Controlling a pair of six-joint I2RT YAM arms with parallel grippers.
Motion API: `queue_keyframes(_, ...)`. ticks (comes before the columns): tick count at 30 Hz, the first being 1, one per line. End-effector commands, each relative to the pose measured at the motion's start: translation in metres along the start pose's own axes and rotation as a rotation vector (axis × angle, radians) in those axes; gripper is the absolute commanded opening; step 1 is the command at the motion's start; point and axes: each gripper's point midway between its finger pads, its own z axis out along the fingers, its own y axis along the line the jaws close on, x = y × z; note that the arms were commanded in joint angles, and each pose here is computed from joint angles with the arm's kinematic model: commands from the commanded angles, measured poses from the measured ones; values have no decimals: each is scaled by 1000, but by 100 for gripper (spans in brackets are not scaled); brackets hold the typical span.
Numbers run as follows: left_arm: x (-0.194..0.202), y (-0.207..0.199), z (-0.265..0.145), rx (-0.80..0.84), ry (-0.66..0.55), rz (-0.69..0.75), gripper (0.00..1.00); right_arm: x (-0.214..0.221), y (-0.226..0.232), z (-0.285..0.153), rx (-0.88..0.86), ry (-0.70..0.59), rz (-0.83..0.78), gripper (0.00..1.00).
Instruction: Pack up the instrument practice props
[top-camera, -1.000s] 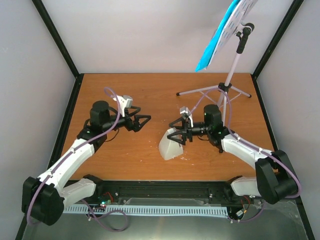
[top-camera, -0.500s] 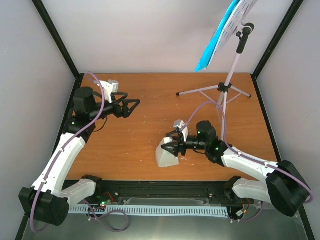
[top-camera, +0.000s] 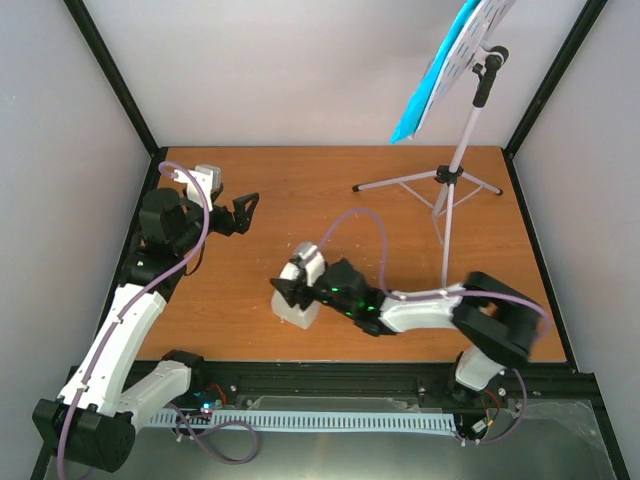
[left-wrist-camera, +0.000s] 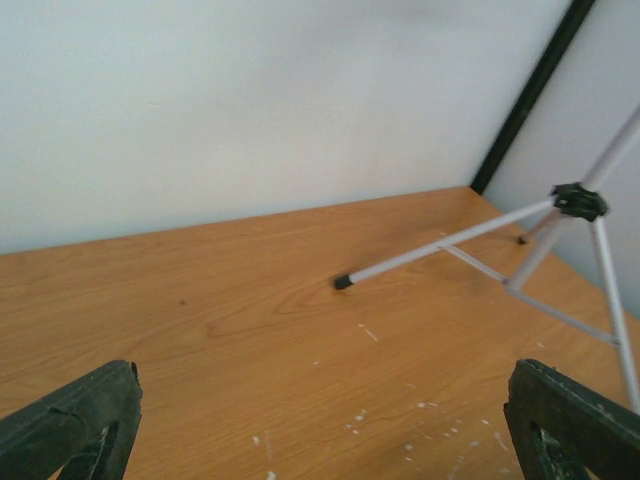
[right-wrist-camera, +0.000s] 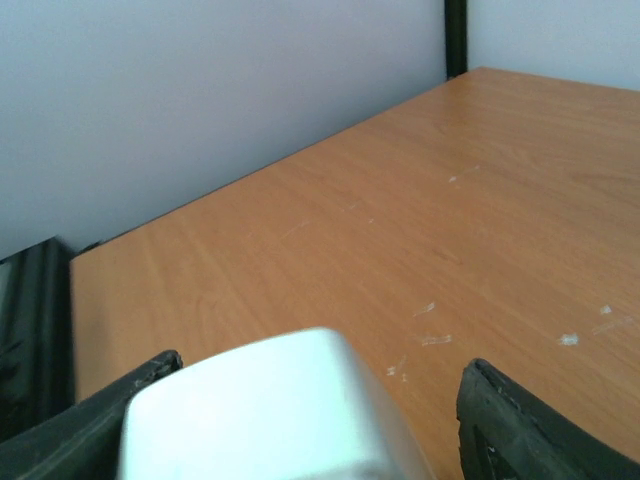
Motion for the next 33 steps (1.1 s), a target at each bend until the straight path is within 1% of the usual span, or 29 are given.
queue_keyframes(1,-10,23,-9,-136,-83,40,100,5,1,56,123,-18,-7,72)
queue_keyframes(5,-20,29,-20,-191,-151,66,100,-2,12,105,84,-40,9,71)
queue_keyframes(9,-18,32,-24,-213,-165,85,100,-8,18,124,66,-57,-19,73)
queue_keyframes(10,-17,33,-23,-215,-159,89,100,-13,19,124,64,-66,-29,75)
queue_keyframes(12,-15,34,-23,-223,-153,94,100,-22,24,123,45,-76,-65,90)
queue_keyframes(13,-15,35,-23,-225,-153,97,100,-28,29,120,27,-85,-90,96)
queue_keyframes(14,-15,35,-24,-226,-154,99,100,-36,32,114,17,-96,-112,99)
queue_keyframes(16,-14,33,-25,-219,-158,109,100,-57,35,95,15,-124,-143,100)
queue_keyframes(19,-15,31,-31,-220,-182,119,100,-91,40,55,4,-164,-193,100)
queue_keyframes(22,-18,31,-36,-230,-204,124,100,-106,36,10,18,-179,-219,100)
queue_keyframes(24,-18,31,-38,-234,-209,124,100,-108,20,-19,65,-171,-210,100)
queue_keyframes(26,-18,31,-38,-230,-209,124,99,-101,-13,-47,170,-146,-172,100)
queue_keyframes(27,-18,31,-38,-228,-209,124,99,-96,-43,-62,254,-134,-142,100)
queue_keyframes(31,-17,29,-36,-215,-204,123,99,-88,-145,-139,548,-150,22,100)
queue_keyframes(33,-15,29,-34,-210,-199,123,100,-87,-188,-172,671,-148,84,100)
